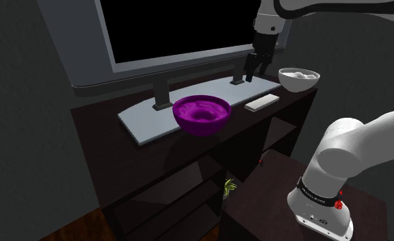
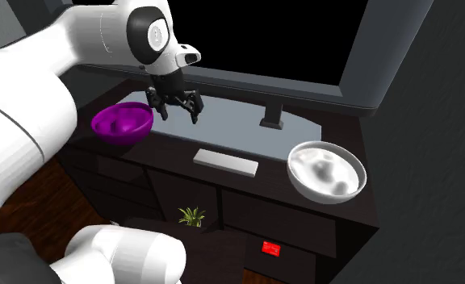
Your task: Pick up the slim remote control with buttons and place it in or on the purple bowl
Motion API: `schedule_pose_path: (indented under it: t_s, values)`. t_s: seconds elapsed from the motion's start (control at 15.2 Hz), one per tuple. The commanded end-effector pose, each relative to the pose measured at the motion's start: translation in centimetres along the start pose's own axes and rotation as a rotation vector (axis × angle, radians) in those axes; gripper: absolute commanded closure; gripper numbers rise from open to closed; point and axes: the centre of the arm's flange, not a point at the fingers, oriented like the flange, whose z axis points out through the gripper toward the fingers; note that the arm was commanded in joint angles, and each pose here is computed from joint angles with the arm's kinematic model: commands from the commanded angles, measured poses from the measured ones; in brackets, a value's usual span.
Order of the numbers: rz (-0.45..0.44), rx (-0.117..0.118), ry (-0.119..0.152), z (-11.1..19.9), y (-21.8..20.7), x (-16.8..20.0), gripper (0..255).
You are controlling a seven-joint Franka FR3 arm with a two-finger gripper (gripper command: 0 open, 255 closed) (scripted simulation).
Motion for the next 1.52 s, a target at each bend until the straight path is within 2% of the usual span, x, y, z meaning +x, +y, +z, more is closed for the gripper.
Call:
schedule_pose_path:
  t_s: [0.0,0.46,0.92,1.45]
  values:
    - [0.000,0.000,0.000,0.0,0.0,0.0,0]
    - [-0.655,0.038,-0.020,5.8,7.1,-2.0,0]
    - [-1.305,0.076,-0.039,11.8,13.8,0.5,0]
    - [-1.305,0.076,-0.039,15.7,13.6,0.2,0]
